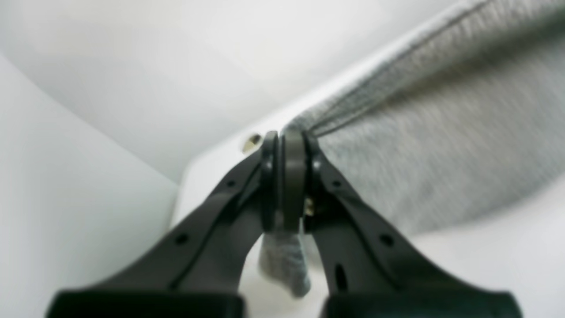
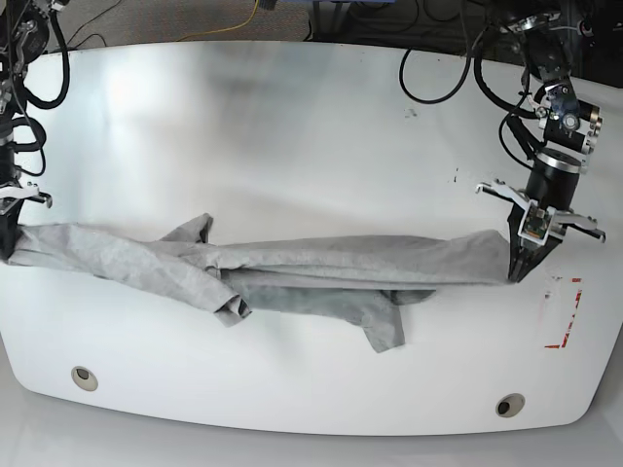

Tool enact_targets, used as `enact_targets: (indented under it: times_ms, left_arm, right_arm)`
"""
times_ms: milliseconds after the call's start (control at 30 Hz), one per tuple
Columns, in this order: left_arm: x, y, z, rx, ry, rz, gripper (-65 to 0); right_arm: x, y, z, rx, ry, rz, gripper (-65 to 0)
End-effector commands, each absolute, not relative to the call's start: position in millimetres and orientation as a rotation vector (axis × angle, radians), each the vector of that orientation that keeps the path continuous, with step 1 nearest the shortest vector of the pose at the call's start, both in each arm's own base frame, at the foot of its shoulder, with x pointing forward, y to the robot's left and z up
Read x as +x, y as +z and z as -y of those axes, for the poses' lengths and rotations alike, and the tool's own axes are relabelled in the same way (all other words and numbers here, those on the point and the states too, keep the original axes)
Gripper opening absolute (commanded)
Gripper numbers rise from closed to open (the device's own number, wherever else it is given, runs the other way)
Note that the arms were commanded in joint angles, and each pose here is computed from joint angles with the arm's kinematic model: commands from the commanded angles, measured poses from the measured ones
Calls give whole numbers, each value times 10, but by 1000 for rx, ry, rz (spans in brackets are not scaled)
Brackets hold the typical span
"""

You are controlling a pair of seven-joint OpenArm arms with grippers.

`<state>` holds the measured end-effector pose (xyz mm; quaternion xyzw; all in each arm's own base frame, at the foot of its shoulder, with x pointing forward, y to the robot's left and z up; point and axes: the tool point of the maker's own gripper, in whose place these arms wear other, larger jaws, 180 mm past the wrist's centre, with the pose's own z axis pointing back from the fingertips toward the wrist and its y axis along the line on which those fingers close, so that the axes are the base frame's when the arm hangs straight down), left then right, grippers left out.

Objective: Layout the t-shirt on the table in an organized manner, then fold the t-shirt properly
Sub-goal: 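Lift the shirt with both grippers and lay it flat across the table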

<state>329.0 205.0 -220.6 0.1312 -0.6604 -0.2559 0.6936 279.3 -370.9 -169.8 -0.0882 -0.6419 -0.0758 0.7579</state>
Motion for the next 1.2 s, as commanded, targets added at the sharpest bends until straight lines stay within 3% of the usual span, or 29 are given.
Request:
enact_targets:
  times_ms: [0, 633, 1167]
  left_arm:
    - [3245, -2142, -2045, 297, -571, 1503, -650]
    - [2425, -3069, -1946, 169, -534, 1215, -650]
    - [1706, -3435, -2063, 146, -458, 1049, -650]
  right_arm:
    - [2774, -1593, 3717, -208, -162, 1440, -650]
    - [2214, -2278, 3743, -206, -245, 1228, -650]
    - [1425, -2728, 3844, -262, -314, 1008, -650]
